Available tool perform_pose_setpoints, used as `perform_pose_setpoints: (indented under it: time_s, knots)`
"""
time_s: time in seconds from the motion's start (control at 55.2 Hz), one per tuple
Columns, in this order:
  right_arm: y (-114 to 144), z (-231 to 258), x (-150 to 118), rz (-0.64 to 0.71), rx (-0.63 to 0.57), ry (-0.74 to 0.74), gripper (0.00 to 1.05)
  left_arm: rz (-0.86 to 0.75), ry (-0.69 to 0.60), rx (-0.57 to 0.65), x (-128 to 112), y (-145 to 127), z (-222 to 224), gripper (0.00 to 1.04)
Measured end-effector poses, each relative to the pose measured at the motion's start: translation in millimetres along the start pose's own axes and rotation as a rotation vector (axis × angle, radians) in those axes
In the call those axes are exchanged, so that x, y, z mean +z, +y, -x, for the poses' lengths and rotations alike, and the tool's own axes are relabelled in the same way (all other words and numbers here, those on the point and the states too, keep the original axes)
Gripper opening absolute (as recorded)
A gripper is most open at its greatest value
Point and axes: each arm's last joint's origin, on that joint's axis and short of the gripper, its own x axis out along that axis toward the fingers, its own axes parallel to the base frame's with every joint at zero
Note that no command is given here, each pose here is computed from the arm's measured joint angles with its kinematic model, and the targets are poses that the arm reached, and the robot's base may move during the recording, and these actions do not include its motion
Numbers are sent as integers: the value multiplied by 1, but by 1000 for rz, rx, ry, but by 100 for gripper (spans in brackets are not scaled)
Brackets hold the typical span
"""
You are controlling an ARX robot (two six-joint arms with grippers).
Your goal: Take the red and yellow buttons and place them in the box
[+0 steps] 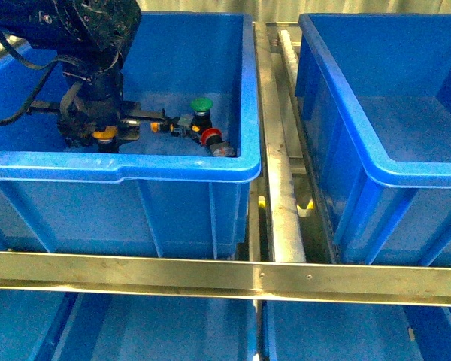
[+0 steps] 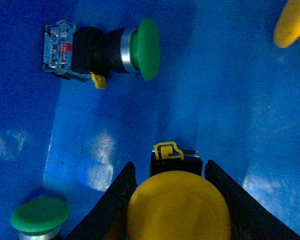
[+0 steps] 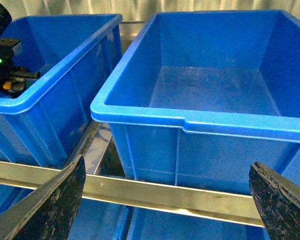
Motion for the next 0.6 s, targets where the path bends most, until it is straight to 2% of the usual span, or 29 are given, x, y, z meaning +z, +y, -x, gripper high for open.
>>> perform_pose_setpoints:
  time_s: [0.163,0.29,0.326,0.381,0.526,0.598]
  knots:
    - [0,0,0,0,0,0,98,35,27,-127,7,18,25,34]
    - [0,0,0,0,0,0,98,156,13,-353,17,57,60,34]
    - [0,0,0,0,0,0,98,187,-26,-451,18,69,72,34]
    - [0,0,0,0,0,0,98,193,-71,-522,17,77,81,34]
    - [0,0,0,0,0,0,98,179,-242,-755,-1,89,107,34]
    - [0,0,0,0,0,0,98,153,-226,-972,-31,70,110,34]
